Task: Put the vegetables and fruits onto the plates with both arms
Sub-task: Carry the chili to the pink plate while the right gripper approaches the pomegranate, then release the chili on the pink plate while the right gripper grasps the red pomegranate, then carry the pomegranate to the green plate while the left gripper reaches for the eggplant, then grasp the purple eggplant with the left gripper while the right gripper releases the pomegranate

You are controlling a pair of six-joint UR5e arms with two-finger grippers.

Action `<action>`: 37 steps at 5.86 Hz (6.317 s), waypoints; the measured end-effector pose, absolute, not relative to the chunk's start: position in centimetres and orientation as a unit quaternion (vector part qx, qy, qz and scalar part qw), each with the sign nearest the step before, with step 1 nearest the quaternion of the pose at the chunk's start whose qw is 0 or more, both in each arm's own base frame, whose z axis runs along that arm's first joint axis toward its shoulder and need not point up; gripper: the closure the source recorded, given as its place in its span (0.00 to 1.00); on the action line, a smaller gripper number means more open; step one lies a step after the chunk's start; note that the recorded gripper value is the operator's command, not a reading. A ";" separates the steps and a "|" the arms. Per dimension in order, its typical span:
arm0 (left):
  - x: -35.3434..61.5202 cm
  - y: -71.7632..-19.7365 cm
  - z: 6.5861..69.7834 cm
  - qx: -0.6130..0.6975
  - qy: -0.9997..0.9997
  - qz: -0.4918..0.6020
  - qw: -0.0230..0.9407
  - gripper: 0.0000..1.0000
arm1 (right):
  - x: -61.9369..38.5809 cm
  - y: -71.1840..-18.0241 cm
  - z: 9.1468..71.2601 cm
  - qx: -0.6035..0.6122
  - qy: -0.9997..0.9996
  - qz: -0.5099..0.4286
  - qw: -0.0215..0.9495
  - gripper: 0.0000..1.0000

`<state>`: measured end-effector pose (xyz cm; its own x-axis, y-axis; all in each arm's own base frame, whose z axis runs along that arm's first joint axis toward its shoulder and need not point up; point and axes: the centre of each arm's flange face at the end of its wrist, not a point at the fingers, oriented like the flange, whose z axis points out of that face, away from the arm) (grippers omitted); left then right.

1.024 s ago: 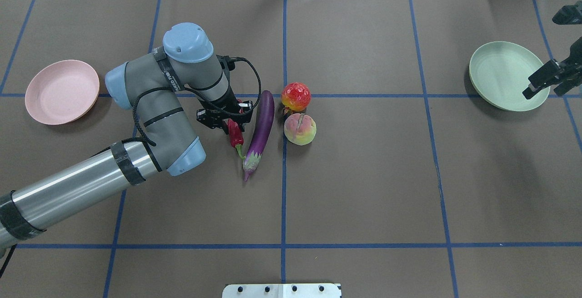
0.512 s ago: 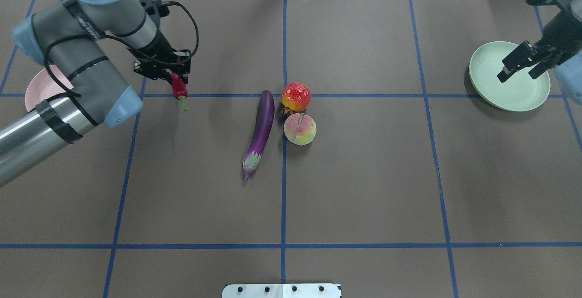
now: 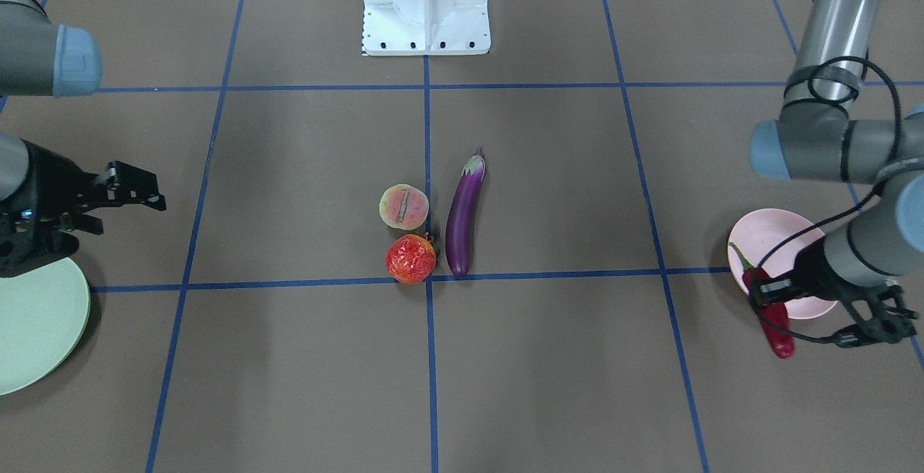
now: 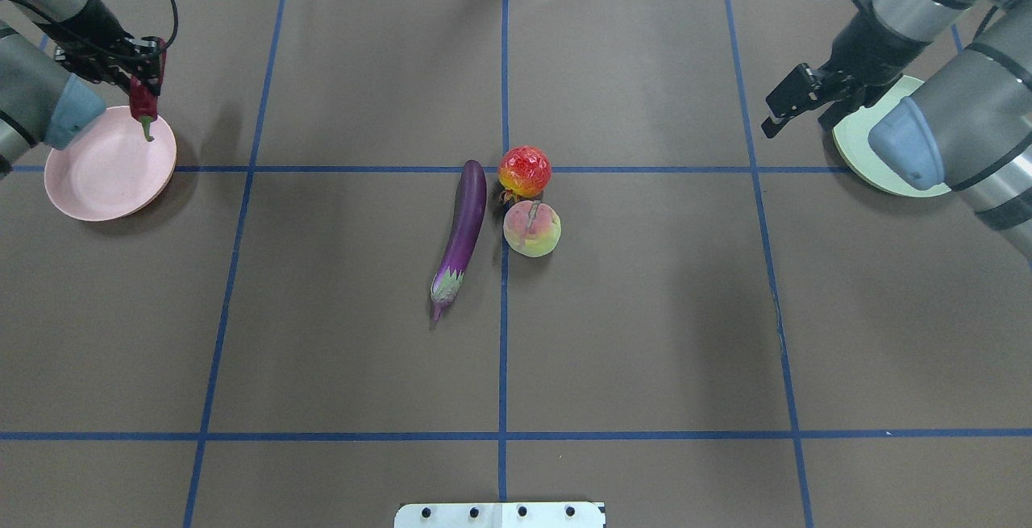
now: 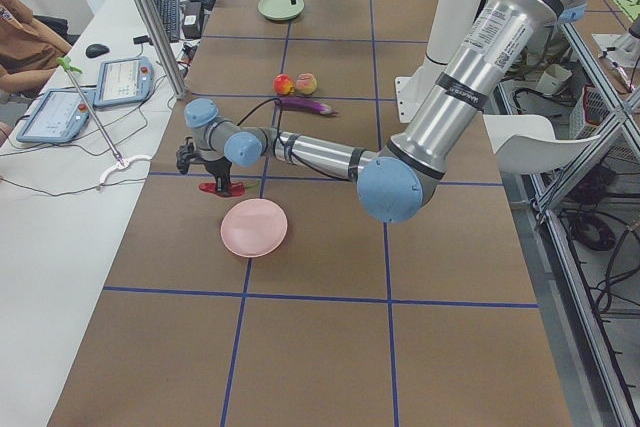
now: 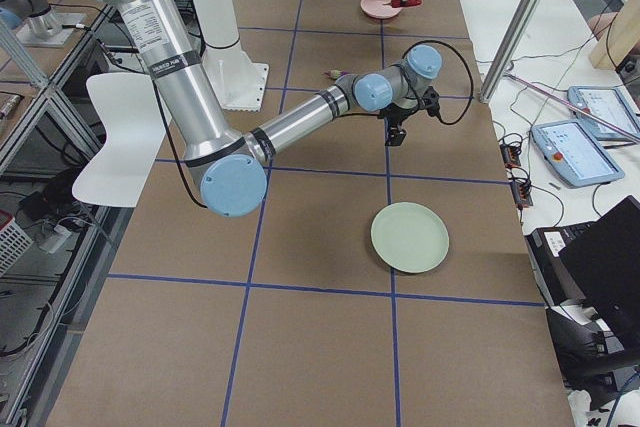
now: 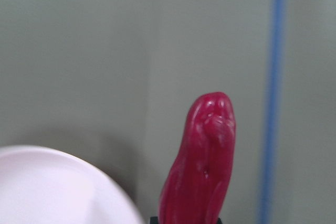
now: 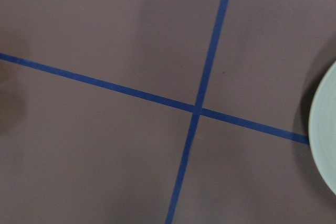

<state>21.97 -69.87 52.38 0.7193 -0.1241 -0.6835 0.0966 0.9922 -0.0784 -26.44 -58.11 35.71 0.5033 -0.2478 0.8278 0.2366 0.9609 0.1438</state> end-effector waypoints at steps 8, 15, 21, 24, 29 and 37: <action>19.1 -67.0 58.1 -0.033 0.360 -0.053 0.931 0.00 | -50.7 -55.2 24.6 -0.016 -0.497 0.189 0.847 0.00; 18.9 -66.4 57.1 -0.027 0.363 -0.063 0.929 0.00 | -57.7 -53.9 23.8 0.022 -0.491 0.320 0.810 0.00; 20.8 -65.7 53.1 -0.018 0.380 -0.076 0.922 0.00 | -58.8 -53.8 23.3 0.023 -0.492 0.317 0.810 1.00; 33.8 -59.1 39.0 -0.030 0.441 -0.085 0.893 0.00 | -49.0 -61.7 21.6 0.022 -0.507 0.300 0.808 1.00; 51.1 -49.3 22.9 -0.033 0.490 -0.046 0.870 0.00 | -21.1 -67.5 44.5 0.046 -0.458 0.139 0.877 1.00; 59.9 -45.8 21.4 0.085 0.418 0.095 0.899 0.26 | -12.9 -59.7 63.3 0.011 -0.368 -0.030 0.929 0.00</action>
<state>59.91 -45.80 21.44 0.6321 0.2416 -0.7363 -0.0994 0.9676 0.2322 -12.94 -59.68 63.30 0.7266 -0.0643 0.6840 0.0483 0.9979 0.0425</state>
